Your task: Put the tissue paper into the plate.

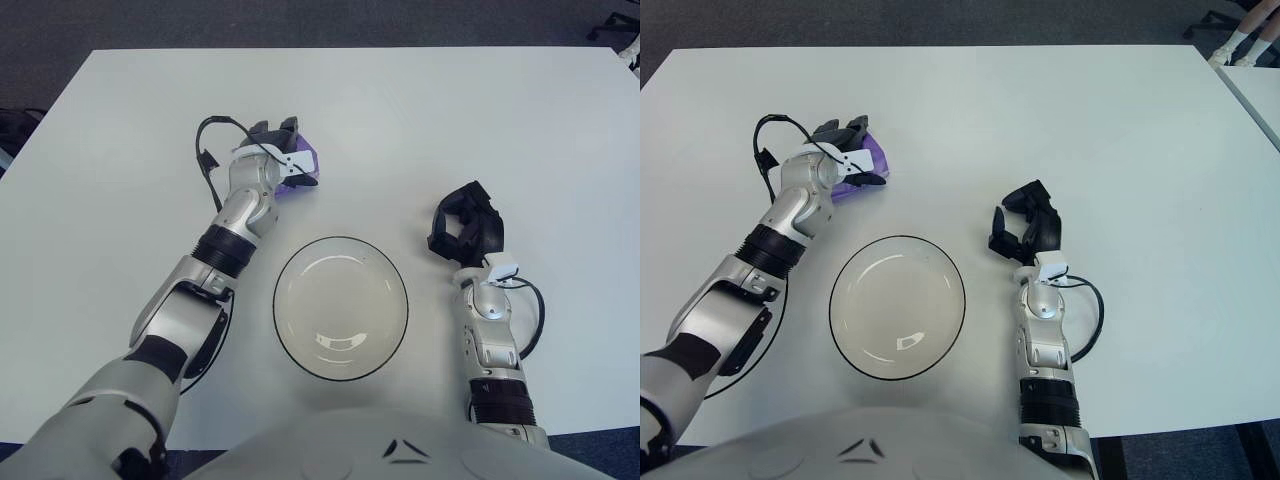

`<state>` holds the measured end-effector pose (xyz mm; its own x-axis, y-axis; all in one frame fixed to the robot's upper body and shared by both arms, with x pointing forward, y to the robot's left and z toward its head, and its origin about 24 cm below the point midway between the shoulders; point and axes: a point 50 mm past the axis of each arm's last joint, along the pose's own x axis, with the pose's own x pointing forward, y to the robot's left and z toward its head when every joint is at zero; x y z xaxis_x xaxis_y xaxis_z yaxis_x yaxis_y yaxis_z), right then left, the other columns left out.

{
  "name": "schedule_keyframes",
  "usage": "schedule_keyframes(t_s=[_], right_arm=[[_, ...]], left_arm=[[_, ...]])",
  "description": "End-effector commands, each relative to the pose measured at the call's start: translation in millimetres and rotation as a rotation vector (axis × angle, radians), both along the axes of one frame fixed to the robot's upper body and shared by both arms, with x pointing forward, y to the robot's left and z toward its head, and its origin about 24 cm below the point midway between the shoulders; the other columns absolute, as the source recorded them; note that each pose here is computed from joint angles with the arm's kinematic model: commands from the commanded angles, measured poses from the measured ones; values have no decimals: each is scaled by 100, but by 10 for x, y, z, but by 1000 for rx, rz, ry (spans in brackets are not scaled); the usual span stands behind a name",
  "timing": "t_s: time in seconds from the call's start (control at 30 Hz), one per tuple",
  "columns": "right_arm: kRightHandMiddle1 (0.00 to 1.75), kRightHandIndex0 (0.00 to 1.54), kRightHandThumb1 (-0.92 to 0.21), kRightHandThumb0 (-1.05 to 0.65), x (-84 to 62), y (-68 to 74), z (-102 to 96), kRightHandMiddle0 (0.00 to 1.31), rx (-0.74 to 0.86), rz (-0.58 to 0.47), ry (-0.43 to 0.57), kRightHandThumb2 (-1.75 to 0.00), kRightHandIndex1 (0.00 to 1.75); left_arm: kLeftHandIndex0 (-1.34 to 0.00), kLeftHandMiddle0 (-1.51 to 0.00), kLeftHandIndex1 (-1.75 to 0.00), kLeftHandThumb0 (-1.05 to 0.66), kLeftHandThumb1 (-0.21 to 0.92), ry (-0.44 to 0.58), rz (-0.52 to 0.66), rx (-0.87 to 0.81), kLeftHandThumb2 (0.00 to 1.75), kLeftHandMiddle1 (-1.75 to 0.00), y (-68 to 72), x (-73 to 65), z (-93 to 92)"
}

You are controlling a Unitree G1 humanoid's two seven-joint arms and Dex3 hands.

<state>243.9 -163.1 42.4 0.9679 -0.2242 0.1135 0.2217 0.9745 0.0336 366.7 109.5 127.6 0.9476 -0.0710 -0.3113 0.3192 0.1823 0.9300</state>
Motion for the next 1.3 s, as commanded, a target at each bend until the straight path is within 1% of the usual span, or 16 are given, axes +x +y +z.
schedule_keyframes(t_s=[0.0,0.3,0.4,0.63,0.97,1.13,1.17,1.23,1.27], right_arm=[[175,89,-48,-43,-298,-11,-573,49,48,-22,323,-112,175],[175,92,-46,-44,-308,-18,-567,50,32,-16,315,-114,175],[175,92,-46,-44,-310,-26,-568,50,29,-14,315,-115,175],[175,91,-48,-43,-312,-42,-571,48,38,-25,319,-112,175],[175,90,-48,-43,-312,-51,-570,48,40,-23,312,-112,175],[175,89,-48,-43,-313,-52,-570,49,47,-28,312,-112,175],[175,89,-48,-43,-313,-53,-570,49,49,-29,312,-112,175],[175,89,-48,-43,-314,-55,-571,49,54,-32,313,-112,175],[175,88,-48,-43,-314,-55,-571,49,54,-33,313,-112,175]], left_arm=[[0,0,0,-105,87,175,10,7,21,0,45,-57,-340],[0,0,0,-105,91,262,25,16,21,0,74,-10,-537],[0,0,0,-105,92,285,31,14,23,0,85,0,-580],[0,0,0,-103,92,342,47,-6,28,0,189,-61,-843],[0,-5,0,-98,92,415,12,-4,28,-4,174,-122,-952],[0,-7,0,-99,92,493,-14,40,34,-7,185,-143,-1018],[0,-5,0,-99,91,503,-16,46,35,-13,186,-144,-1025],[0,-2,0,-98,91,522,-21,59,37,-20,188,-147,-1037],[0,-1,0,-98,91,530,-30,72,37,-23,201,-162,-1072]])
